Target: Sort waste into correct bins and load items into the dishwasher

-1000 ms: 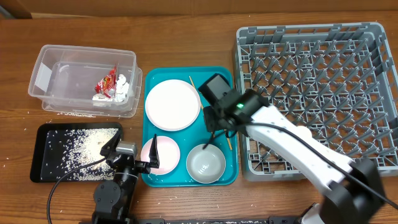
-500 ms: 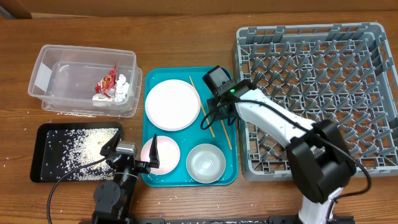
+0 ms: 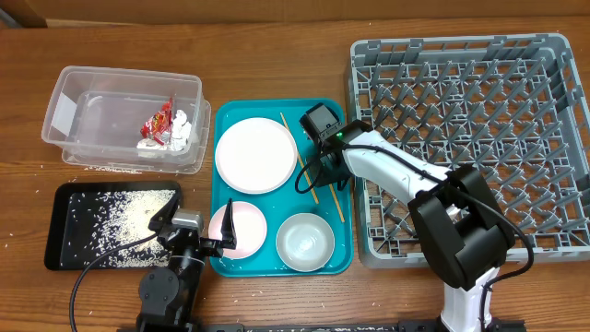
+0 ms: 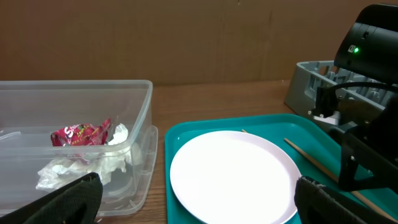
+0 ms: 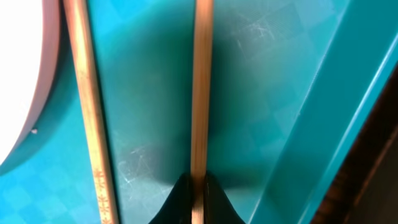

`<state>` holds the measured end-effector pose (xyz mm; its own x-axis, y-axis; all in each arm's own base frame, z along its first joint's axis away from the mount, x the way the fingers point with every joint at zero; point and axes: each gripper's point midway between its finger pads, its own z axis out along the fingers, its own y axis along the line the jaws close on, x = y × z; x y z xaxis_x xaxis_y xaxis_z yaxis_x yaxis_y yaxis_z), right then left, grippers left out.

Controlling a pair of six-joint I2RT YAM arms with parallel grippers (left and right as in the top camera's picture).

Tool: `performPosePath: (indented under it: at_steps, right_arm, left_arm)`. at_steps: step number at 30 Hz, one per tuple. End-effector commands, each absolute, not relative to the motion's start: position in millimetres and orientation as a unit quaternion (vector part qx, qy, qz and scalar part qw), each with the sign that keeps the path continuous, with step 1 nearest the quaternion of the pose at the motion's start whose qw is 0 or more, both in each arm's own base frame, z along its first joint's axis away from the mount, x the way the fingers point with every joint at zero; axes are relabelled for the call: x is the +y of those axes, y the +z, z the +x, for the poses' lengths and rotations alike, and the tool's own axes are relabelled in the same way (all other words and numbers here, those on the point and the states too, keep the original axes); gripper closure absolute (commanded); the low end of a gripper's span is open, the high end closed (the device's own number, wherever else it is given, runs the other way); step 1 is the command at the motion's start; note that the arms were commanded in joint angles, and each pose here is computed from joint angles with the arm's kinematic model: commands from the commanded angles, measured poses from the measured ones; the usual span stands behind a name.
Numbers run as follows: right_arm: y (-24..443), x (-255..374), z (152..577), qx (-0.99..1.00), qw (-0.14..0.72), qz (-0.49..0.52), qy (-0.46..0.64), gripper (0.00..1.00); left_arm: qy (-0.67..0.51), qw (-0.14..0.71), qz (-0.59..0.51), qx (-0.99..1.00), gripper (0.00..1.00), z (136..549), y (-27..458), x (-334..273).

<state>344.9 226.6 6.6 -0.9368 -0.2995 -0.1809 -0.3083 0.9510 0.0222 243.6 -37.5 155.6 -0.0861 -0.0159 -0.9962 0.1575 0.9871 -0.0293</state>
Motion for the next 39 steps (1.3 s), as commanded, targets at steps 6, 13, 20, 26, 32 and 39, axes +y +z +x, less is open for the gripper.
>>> performPosePath:
  at_steps: [6, 13, 20, 26, 32, 39]
  right_arm:
    - [94.4, 237.1, 371.3, 0.975, 0.158, -0.145, 0.056, 0.96]
    - [173.1, 213.0, 385.8, 0.962, 0.240, -0.116, 0.053, 0.96]
    - [157.8, 149.3, 405.9, 0.973, 0.224, -0.054, 0.003, 0.96]
    - [133.6, 144.9, 399.8, 0.977, 0.189, -0.097, -0.002, 0.92]
    - [135.2, 155.6, 385.9, 0.979, 0.170, -0.114, 0.007, 0.44]
    - [141.2, 227.6, 342.7, 0.966, 0.150, -0.200, 0.067, 0.39]
  left_arm:
    - [-0.065, 0.674, 0.037, 0.735, 0.00, 244.0, 154.4, -34.3]
    - [-0.065, 0.674, 0.037, 0.735, 0.00, 244.0, 154.4, -34.3]
    - [-0.065, 0.674, 0.037, 0.735, 0.00, 244.0, 154.4, -34.3]
    - [-0.065, 0.674, 0.037, 0.735, 0.00, 244.0, 154.4, -34.3]
    - [-0.065, 0.674, 0.037, 0.735, 0.00, 244.0, 154.4, -34.3]
    - [-0.065, 0.674, 0.037, 0.735, 0.00, 244.0, 154.4, -34.3]
